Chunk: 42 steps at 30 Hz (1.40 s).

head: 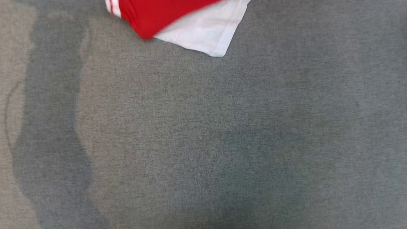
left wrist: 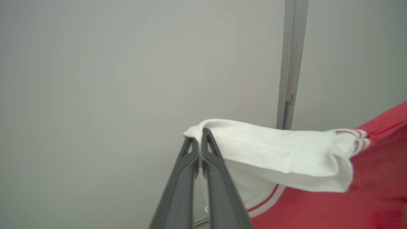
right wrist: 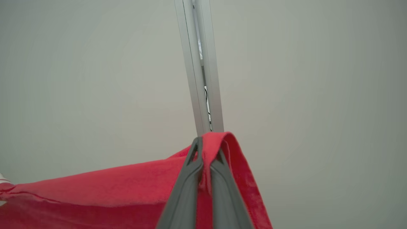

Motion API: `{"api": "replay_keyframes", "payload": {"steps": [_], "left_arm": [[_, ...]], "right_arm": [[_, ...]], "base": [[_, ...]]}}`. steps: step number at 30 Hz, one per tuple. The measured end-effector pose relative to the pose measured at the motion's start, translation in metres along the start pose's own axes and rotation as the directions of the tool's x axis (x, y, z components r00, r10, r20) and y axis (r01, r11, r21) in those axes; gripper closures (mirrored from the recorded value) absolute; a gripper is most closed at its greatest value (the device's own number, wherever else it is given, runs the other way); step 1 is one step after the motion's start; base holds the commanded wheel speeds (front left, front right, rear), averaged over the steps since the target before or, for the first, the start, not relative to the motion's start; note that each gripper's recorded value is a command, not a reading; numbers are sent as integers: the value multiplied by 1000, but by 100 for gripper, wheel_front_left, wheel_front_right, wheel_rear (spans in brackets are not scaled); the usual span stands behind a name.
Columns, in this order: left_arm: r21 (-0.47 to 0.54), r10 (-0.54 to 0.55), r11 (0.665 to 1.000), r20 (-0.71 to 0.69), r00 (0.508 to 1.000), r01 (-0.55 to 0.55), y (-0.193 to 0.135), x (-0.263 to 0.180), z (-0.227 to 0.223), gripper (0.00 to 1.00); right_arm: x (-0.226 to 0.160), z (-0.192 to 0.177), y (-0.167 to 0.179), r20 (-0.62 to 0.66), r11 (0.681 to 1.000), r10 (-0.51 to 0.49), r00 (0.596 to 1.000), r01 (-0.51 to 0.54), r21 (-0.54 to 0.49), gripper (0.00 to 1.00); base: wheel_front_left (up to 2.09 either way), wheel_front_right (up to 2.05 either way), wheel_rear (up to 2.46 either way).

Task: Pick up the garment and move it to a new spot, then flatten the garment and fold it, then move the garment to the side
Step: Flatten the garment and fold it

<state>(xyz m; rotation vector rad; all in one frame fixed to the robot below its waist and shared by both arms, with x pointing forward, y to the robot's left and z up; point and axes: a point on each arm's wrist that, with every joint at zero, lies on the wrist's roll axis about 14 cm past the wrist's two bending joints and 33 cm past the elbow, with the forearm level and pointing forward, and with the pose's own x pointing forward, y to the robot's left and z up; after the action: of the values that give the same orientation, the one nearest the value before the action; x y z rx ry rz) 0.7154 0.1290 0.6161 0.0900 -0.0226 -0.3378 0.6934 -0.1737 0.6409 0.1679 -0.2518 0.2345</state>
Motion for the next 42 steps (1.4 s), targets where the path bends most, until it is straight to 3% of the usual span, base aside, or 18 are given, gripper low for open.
{"api": "replay_keyframes", "payload": {"steps": [7, 18, 22, 26, 31, 36, 42], "left_arm": [[-9, 58, 998, 149, 987, -57, 23, 23, 41, 100], [-24, 132, 991, 259, 957, -130, 52, 26, 83, 100], [-22, 125, 992, 180, 976, -123, 46, 28, 63, 100], [-6, 87, 996, 18, 996, -87, 29, 23, 23, 100], [-44, 50, 997, -188, 981, -59, 16, 2, -19, 100], [-60, -23, 998, -432, 902, -4, -9, -40, -65, 100], [-118, -105, 992, -619, 779, 40, -29, -103, -89, 100]], "right_arm": [[37, 43, 9, 175, 1000, 25, 984, -26, 5, 100], [54, 79, 10, 285, 997, 1, 958, -23, 76, 100], [50, 52, 15, 211, 997, 6, 977, -21, 73, 100], [38, 22, 18, 100, 995, 12, 995, -22, 93, 100], [10, -18, 20, -87, 997, 38, 995, -31, 78, 100], [-36, -52, 26, -283, 997, 64, 957, -46, 70, 100], [-90, -62, 42, -432, 992, 108, 895, -71, 100, 100]], "base": [[0, 0, 0], [0, 0, 0], [0, 0, 0], [0, 0, 0], [0, 0, 0], [0, 0, 0], [0, 0, 0]]}}
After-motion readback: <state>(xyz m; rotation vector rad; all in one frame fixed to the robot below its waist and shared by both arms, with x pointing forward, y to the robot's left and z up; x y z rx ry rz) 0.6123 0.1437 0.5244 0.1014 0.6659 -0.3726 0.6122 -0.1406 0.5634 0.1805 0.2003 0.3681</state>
